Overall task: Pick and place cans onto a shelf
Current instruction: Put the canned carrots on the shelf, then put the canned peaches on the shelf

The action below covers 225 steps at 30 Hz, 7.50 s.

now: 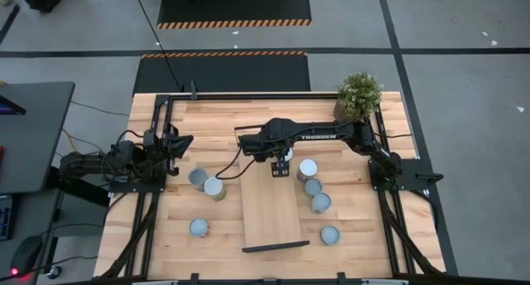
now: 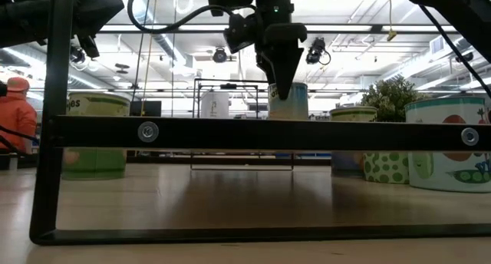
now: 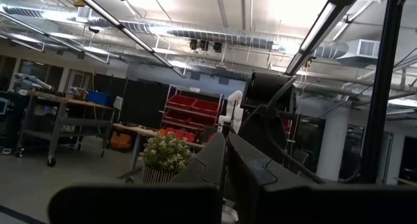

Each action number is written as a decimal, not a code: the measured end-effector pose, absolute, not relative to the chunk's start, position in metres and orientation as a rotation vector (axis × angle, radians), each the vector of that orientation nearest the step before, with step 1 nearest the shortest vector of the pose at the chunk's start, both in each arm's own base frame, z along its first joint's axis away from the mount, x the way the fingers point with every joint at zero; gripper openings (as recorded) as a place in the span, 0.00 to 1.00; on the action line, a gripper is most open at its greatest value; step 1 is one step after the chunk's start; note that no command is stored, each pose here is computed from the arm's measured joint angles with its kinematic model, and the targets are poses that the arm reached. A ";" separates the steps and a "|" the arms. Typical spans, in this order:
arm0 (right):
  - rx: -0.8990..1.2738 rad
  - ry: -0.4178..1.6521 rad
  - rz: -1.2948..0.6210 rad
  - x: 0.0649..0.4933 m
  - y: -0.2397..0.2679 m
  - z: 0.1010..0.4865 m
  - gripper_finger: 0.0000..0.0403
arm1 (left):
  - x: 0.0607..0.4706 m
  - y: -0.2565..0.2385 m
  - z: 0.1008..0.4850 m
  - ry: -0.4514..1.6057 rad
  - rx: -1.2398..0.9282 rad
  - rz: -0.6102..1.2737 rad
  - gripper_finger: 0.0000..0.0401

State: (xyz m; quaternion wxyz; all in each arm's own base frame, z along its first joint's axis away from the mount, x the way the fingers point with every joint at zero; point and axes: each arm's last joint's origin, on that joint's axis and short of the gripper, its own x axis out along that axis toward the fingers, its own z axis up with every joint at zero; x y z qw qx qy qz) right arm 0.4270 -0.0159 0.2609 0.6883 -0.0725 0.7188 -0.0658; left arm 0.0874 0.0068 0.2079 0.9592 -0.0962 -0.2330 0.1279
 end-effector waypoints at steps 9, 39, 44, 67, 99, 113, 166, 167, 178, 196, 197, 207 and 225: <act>-0.128 1.605 -0.157 0.428 -0.018 0.260 0.83 | 0.087 0.007 0.208 -0.472 -0.195 0.259 0.06; -0.371 1.341 -0.266 0.423 0.027 0.302 0.94 | 0.087 0.007 0.208 -0.472 -0.195 0.260 0.06; -0.431 1.355 -0.325 0.416 0.046 0.300 0.94 | 0.087 0.007 0.208 -0.471 -0.195 0.260 0.06; -0.606 1.293 -0.581 0.364 0.073 0.259 0.93 | 0.088 0.007 0.207 -0.465 -0.194 0.260 0.06; -0.548 1.193 -0.500 0.364 0.049 0.258 0.93 | 0.088 0.007 0.207 -0.463 -0.190 0.261 0.06; -0.124 1.009 -0.393 0.300 0.043 0.276 0.93 | 0.092 0.007 0.197 -0.350 -0.166 0.271 0.06; 0.373 1.402 -0.576 0.282 0.003 0.212 0.81 | 0.092 0.007 0.198 -0.364 -0.185 0.267 0.06; 0.360 1.405 -0.563 0.284 0.004 0.215 0.81 | 0.092 0.007 0.198 -0.364 -0.185 0.267 0.06; 0.197 1.249 -0.295 0.309 0.030 0.291 0.82 | 0.092 0.007 0.198 -0.364 -0.185 0.267 0.06; 0.037 0.990 0.041 0.356 0.075 0.324 0.83 | 0.091 0.007 0.200 -0.382 -0.181 0.267 0.06; 0.011 1.007 0.049 0.362 0.074 0.323 0.83 | 0.091 0.007 0.200 -0.381 -0.180 0.267 0.06; -0.277 1.114 0.116 0.423 0.053 0.313 0.83 | 0.091 0.007 0.200 -0.377 -0.178 0.267 0.06; -0.426 1.319 0.171 0.449 0.045 0.253 0.94 | 0.091 0.007 0.200 -0.378 -0.178 0.267 0.06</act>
